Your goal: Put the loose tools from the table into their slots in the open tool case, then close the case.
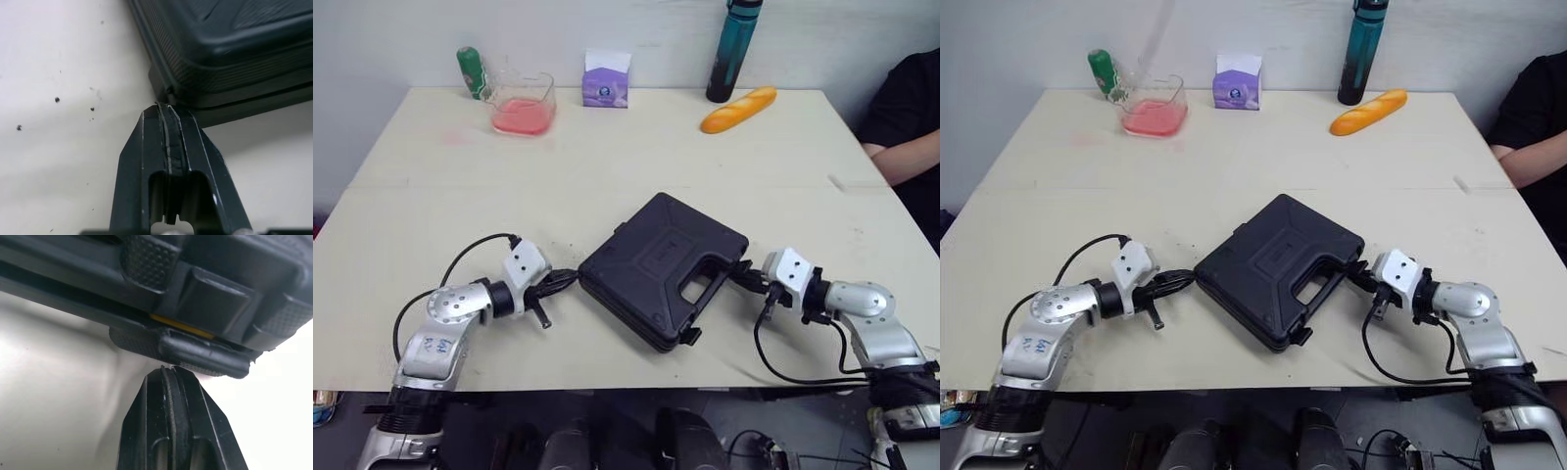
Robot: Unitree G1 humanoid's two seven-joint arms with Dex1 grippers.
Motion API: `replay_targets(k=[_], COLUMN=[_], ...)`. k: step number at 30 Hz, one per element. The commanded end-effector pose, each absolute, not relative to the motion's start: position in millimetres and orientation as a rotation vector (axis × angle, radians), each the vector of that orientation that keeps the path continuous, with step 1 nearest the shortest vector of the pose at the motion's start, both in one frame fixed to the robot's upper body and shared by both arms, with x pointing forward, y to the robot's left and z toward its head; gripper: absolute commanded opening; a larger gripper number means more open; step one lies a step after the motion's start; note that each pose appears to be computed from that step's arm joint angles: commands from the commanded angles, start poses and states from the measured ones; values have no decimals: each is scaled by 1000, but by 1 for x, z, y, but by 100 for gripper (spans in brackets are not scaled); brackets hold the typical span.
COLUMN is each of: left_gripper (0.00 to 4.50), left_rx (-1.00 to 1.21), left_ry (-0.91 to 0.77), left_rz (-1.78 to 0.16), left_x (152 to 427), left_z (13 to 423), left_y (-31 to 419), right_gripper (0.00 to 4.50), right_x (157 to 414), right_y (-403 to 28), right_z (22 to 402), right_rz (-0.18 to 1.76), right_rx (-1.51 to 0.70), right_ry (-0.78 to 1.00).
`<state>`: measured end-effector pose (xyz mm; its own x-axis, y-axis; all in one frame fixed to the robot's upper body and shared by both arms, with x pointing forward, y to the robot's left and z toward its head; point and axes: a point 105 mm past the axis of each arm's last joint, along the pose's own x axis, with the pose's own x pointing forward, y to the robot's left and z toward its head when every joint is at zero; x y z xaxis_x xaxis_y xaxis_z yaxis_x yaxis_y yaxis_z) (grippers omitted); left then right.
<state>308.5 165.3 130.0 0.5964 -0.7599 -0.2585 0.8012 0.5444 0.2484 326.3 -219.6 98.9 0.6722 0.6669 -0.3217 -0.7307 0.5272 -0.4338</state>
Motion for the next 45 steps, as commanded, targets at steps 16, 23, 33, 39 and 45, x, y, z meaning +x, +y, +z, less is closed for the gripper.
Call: replay_targets(k=[16,23,33,39,45], left_gripper=[4,4,4,4,4], left_rx=[377,404,426,443,486], left_ry=[-90,-38,-24,45,200], left_rz=[-1385,-1372,-1390,-1455,-1482], left_x=[327,355,369,361,350], left_z=[214,198,185,161,113], left_y=[0,-38,-75,-85,-77], right_gripper=[0,0,0,0,0], right_x=[276,281,288,291,293], right_y=[-243,-236,-223,-221,-220], right_z=[108,102,95,97,99], right_rz=[565,540,536,510,499], right_rx=[-290,-277,-295,-299,-298], right_ry=[34,14,18,7,-3])
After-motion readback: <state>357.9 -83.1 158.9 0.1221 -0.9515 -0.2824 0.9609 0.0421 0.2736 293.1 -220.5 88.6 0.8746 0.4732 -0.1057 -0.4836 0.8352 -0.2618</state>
